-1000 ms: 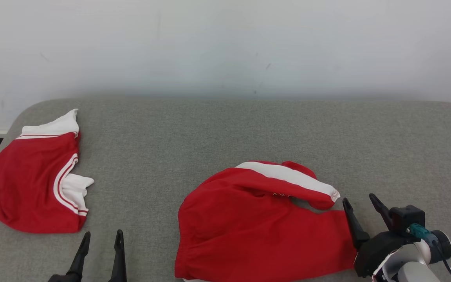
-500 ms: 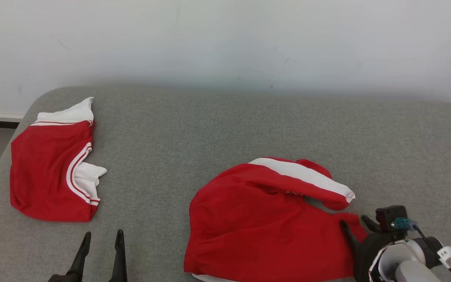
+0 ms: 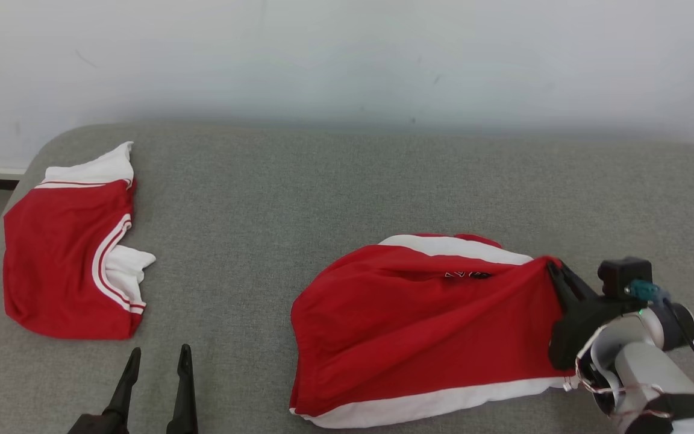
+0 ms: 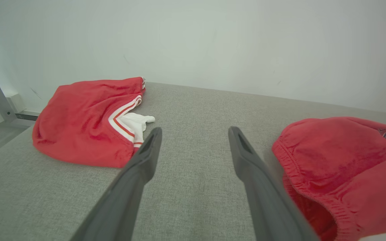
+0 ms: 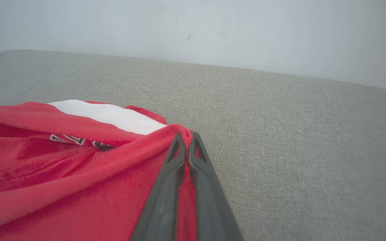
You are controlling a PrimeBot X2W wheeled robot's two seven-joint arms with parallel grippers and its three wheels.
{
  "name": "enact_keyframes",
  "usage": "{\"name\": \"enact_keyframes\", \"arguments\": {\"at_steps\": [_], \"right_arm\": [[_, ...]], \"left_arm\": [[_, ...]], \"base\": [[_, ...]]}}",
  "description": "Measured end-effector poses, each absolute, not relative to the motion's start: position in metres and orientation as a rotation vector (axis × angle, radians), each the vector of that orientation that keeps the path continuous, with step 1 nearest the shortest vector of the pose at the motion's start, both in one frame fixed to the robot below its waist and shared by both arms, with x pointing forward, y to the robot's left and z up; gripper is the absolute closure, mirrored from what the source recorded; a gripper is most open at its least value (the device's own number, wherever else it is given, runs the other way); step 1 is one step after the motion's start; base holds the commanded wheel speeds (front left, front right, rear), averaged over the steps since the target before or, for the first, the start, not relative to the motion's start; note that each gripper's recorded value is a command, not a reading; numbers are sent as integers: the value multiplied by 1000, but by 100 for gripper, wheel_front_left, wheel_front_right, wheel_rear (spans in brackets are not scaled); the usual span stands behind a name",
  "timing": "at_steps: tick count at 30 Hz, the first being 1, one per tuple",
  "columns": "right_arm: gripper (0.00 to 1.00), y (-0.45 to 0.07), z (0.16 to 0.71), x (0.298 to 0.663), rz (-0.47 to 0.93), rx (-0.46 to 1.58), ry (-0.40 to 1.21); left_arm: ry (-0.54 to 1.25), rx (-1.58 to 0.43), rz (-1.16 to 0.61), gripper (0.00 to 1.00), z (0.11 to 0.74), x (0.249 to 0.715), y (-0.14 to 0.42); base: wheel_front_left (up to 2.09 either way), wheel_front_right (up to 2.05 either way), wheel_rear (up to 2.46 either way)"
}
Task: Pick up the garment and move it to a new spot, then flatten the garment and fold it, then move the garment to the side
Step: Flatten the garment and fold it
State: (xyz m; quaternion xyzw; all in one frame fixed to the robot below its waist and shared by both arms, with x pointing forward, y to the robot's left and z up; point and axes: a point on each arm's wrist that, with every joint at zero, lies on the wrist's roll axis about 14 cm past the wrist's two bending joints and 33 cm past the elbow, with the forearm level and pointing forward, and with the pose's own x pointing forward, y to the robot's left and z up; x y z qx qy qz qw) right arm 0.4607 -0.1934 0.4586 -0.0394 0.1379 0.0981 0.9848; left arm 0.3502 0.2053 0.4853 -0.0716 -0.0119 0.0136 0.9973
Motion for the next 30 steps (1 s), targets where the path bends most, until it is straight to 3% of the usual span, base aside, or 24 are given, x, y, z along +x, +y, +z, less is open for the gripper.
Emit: {"name": "enact_keyframes", "arguments": {"at_steps": [11,12,13,14,24,30], "right_arm": [[100,-184,468,491,189,-109,226],[89,-183,467,492,190,-109,228],[56,-182,465,491,188,-104,232],[0,-181,463,490,186,-102,240],[0,-196,512,488,144,-69,72],[0,-211,539,462,121,-69,-59]], "left_arm": [[-15,-146,15,0,483,358,201],[-14,-147,12,0,483,358,200],[-14,-148,10,0,483,358,199],[-14,-149,9,0,483,358,198],[-35,-149,-2,0,489,355,196],[-49,-146,-13,0,494,353,193]], "base": [[0,0,0],[0,0,0],[0,0,0],[0,0,0],[0,0,0],[0,0,0]]}}
